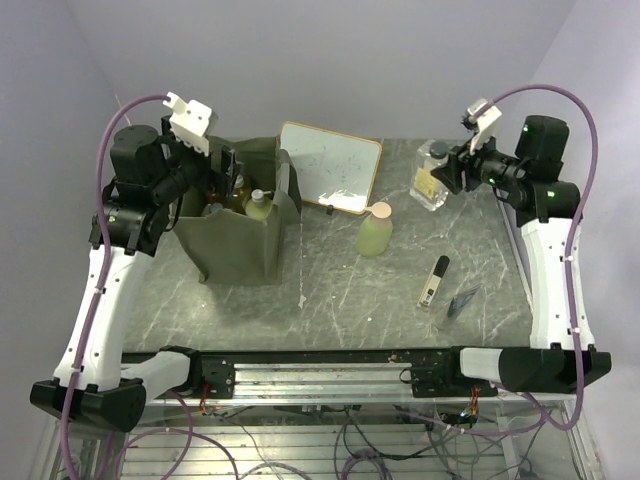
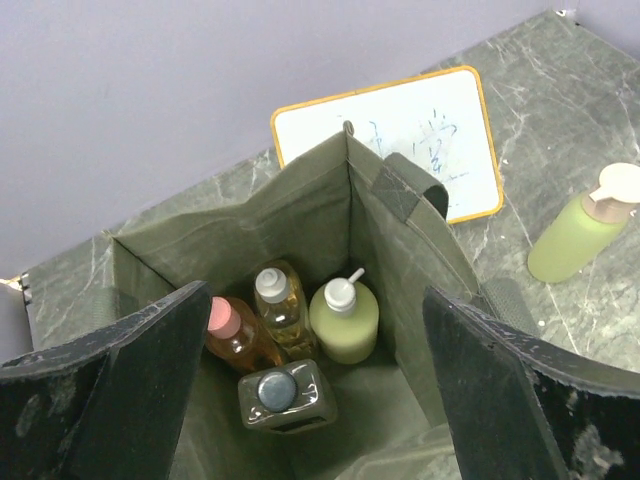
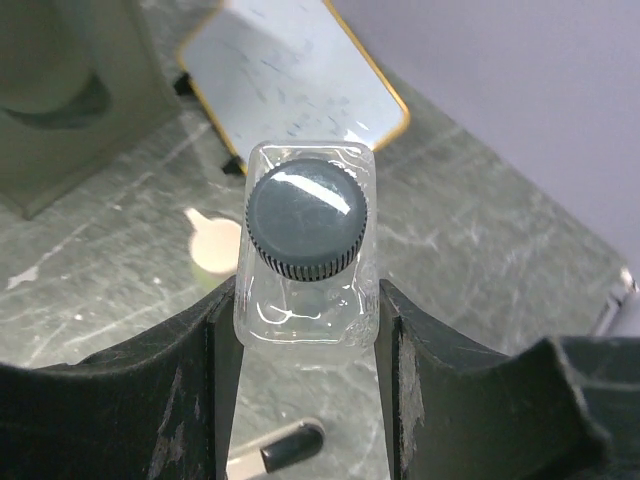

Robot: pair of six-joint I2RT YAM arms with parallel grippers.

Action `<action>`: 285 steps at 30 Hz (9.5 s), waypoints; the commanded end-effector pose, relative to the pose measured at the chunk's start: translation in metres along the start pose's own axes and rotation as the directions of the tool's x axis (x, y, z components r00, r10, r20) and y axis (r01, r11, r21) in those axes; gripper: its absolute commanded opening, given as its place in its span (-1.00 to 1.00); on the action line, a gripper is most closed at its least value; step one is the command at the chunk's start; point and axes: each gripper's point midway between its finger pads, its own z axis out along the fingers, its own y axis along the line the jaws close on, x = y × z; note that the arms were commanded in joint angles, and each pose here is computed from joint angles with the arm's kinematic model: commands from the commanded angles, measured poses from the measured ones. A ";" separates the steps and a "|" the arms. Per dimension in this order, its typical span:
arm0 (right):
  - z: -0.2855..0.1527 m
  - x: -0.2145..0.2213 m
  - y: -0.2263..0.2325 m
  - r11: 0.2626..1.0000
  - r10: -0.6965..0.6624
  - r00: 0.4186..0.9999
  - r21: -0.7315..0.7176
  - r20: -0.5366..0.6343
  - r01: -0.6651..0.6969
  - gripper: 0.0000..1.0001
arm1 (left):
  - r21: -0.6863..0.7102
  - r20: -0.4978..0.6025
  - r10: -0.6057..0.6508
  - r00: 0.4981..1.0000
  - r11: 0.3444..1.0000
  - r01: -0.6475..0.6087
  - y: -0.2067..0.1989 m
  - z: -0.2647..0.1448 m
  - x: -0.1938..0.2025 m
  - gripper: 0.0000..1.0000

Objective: Place the personal care products into the canvas bag
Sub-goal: Pick up the care product from the center of the board, then place the care product at the center of the board, then pick up the care product from the center of the board, then place the care product in the canvas bag.

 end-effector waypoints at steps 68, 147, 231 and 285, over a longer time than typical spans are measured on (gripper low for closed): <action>0.096 0.130 0.235 0.882 -0.160 0.983 -0.434 0.087 0.182 0.56 | 0.269 -0.017 -0.013 1.000 0.963 0.017 -0.087 0.045 -0.031 0.95; 0.016 0.103 0.025 0.999 0.046 0.985 0.013 0.165 -0.049 0.85 | 0.116 -0.518 -0.045 0.854 0.986 0.122 -0.294 0.111 0.192 0.54; 0.027 0.099 0.049 0.996 0.030 0.990 -0.087 0.137 -0.019 0.97 | -0.317 -0.011 -0.117 0.993 0.942 0.108 0.004 -0.009 -0.030 -0.86; 0.032 0.103 0.054 0.993 0.036 0.992 -0.112 0.120 -0.023 0.99 | -0.475 0.043 -0.093 0.995 0.874 0.103 0.042 -0.007 -0.027 -0.87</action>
